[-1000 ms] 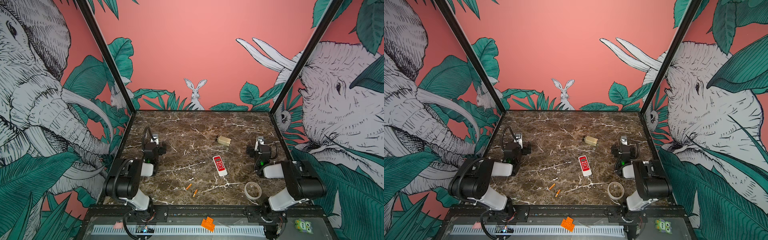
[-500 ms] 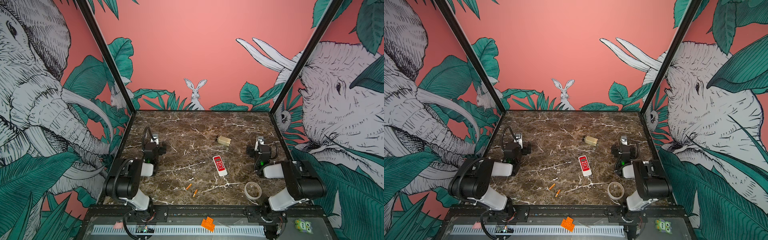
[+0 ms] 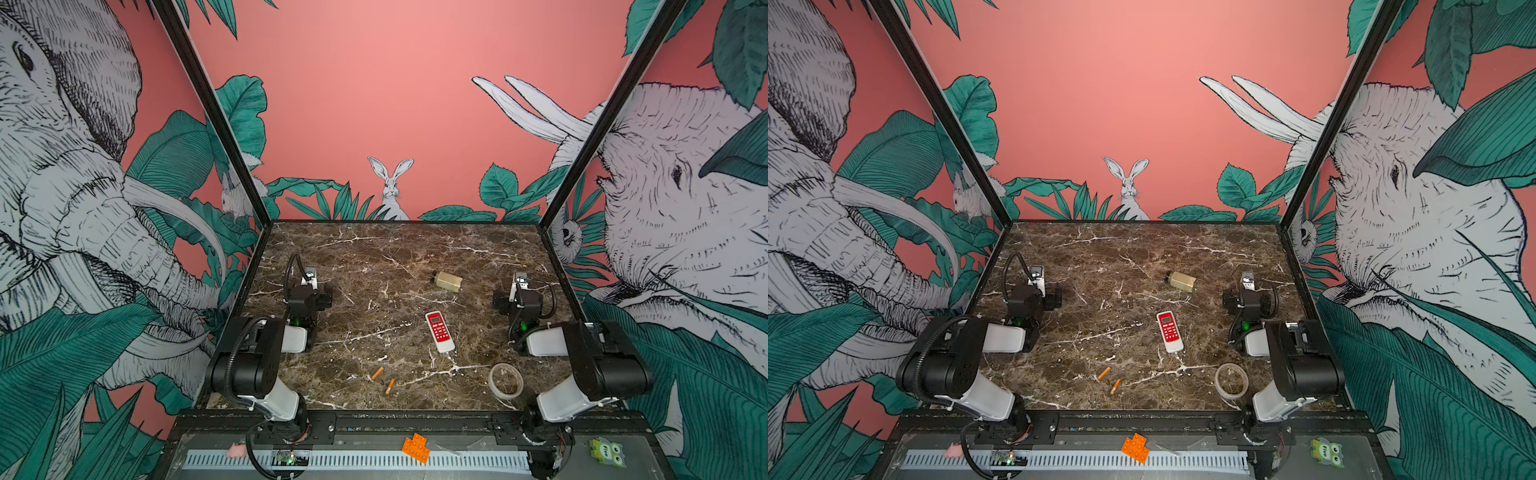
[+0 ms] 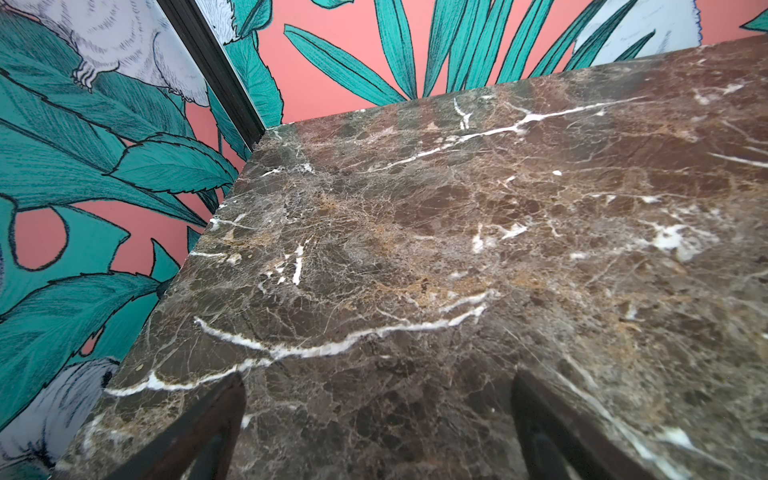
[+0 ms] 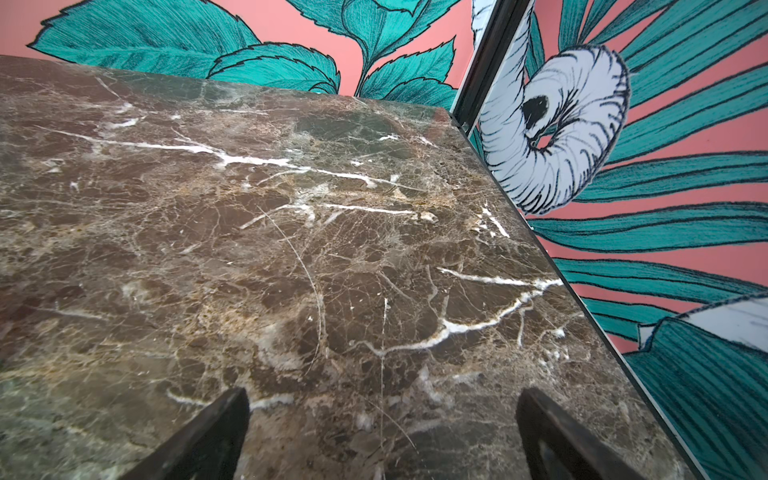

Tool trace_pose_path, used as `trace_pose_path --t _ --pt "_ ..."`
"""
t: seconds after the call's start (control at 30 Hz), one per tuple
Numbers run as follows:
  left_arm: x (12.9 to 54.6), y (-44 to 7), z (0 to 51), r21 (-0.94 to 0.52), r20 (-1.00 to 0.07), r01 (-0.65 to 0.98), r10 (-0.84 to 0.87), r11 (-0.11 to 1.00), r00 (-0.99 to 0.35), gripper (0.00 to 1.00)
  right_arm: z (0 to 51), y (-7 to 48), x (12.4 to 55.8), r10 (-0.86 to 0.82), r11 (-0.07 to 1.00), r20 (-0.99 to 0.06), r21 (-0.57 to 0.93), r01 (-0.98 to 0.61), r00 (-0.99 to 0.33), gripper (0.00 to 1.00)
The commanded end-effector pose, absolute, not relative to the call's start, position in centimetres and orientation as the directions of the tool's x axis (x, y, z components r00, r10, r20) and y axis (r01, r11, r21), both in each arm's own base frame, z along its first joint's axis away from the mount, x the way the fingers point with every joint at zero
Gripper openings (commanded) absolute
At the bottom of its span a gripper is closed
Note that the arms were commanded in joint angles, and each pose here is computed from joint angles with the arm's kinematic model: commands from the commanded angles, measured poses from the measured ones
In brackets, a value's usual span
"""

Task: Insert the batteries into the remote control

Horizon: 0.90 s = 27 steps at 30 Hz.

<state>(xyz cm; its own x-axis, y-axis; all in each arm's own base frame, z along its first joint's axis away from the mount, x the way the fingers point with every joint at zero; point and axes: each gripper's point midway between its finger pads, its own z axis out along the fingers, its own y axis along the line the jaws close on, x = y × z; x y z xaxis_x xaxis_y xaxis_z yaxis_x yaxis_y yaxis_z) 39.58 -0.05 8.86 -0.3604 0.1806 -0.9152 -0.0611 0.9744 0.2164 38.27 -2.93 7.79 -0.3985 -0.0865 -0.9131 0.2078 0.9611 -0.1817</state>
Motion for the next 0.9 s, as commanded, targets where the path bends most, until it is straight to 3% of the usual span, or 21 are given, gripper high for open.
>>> trace_pose_path --t 0.0,0.3,0.57,0.87 --pt "39.8 0.0 9.8 0.204 -0.926 -0.07 0.17 0.976 -0.338 0.99 9.7 -3.0 39.1 -0.073 0.963 -0.939 -0.155 0.221 -0.337 0.99" --pt "39.7 0.0 9.8 0.205 -0.926 -0.069 0.171 0.976 -0.336 1.0 10.3 -3.2 38.9 -0.073 0.958 -0.943 -0.157 0.239 -0.326 0.99" --pt "39.3 0.1 12.5 0.205 -0.915 -0.07 0.166 0.976 -0.368 1.0 15.1 -2.5 36.9 -0.076 0.97 -0.963 -0.132 0.206 -0.258 0.99" --pt "36.4 -2.5 15.8 0.083 -0.915 0.017 0.083 0.996 -0.395 1.0 16.4 1.0 35.1 0.03 0.997 -0.92 -0.001 0.08 -0.392 0.99"
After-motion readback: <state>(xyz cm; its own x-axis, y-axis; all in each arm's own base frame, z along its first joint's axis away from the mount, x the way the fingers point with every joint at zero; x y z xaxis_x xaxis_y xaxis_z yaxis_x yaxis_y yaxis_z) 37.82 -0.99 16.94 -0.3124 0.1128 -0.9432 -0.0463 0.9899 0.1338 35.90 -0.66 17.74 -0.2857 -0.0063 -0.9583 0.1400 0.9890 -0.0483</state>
